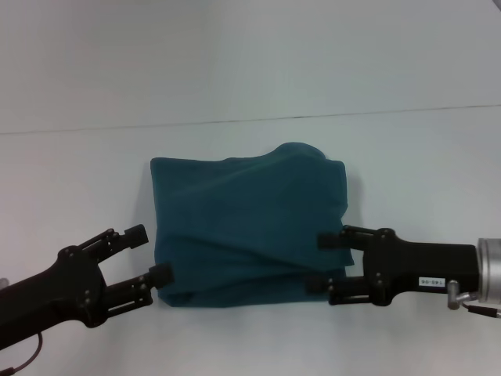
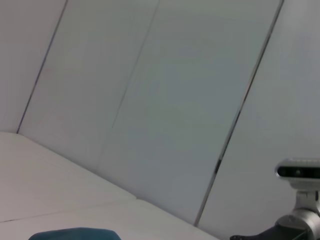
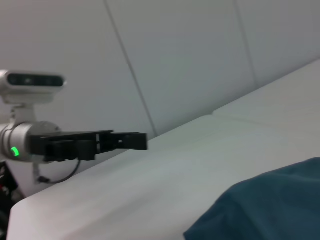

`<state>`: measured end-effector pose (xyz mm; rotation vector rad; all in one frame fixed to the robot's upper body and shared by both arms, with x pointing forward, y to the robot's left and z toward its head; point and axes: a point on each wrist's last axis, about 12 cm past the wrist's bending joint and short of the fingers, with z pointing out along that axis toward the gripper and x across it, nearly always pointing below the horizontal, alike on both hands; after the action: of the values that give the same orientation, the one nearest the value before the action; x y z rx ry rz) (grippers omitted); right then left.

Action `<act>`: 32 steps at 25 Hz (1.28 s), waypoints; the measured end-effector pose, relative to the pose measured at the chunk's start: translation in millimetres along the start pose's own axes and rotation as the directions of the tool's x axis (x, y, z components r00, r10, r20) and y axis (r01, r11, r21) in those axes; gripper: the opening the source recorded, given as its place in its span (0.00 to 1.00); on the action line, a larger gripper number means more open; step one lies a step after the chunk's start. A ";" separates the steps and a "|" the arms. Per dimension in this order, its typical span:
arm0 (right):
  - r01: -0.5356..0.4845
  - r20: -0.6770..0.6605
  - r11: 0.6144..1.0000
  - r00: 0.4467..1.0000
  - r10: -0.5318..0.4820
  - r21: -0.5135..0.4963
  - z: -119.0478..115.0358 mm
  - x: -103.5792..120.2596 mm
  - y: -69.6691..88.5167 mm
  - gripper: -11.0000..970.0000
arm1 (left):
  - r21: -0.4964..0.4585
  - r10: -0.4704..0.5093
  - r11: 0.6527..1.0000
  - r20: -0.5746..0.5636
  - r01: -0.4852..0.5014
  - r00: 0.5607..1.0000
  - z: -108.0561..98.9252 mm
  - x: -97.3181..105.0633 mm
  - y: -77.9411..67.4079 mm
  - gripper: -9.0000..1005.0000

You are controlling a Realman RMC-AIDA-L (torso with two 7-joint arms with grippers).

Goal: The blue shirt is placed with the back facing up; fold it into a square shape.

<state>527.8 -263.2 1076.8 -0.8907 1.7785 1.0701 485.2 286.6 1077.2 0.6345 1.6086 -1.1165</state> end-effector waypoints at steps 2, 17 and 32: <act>0.007 -0.015 1.000 1.000 -0.007 -0.016 3.1 -0.7 0.9 0.96 | 0.004 0.013 1.000 -0.007 -0.013 1.000 0.6 0.3 -0.1 0.88; 0.007 -0.124 0.997 0.992 -0.016 -0.076 16.2 -4.8 0.7 0.96 | 0.070 0.027 0.997 -0.162 -0.016 0.986 8.3 5.5 0.1 0.88; 0.010 -0.150 0.997 0.989 -0.021 -0.072 23.4 -9.3 -3.0 0.96 | 0.070 0.014 0.998 -0.198 0.000 0.980 9.9 8.6 0.8 0.88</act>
<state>541.0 -241.6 1078.1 -1.0515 1.8628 1.0863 487.4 277.0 1068.5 0.8178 1.7403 -1.1371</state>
